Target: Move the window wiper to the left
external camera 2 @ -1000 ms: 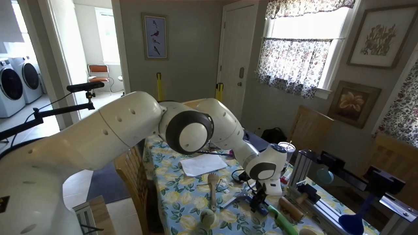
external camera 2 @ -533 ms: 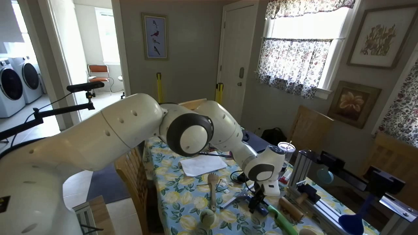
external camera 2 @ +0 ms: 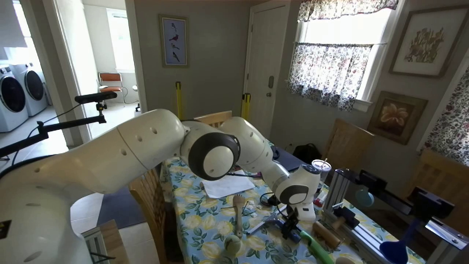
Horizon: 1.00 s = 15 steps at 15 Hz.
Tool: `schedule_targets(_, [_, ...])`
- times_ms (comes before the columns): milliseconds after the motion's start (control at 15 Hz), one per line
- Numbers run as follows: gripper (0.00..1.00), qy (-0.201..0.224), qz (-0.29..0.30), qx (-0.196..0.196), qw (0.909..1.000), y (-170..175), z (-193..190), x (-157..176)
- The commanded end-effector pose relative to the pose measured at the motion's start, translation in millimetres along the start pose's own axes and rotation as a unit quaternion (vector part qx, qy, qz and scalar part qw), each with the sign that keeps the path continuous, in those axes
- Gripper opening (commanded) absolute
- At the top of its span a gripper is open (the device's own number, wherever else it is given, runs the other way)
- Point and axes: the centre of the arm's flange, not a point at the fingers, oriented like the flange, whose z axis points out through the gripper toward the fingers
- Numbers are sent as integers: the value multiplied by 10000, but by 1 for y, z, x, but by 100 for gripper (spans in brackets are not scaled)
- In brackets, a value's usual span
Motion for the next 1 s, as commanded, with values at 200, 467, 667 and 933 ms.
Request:
schedule_targets(200, [69,26,-66,43,10000,-14,13,7])
schedule_targets(467, [34,84,-87,53,9999,-14,17,9])
schedule_targets(667, [16,115,-85,84,9999,-15,12,5])
schedule_targets(933, [16,66,-59,56,9999,-16,5,-10])
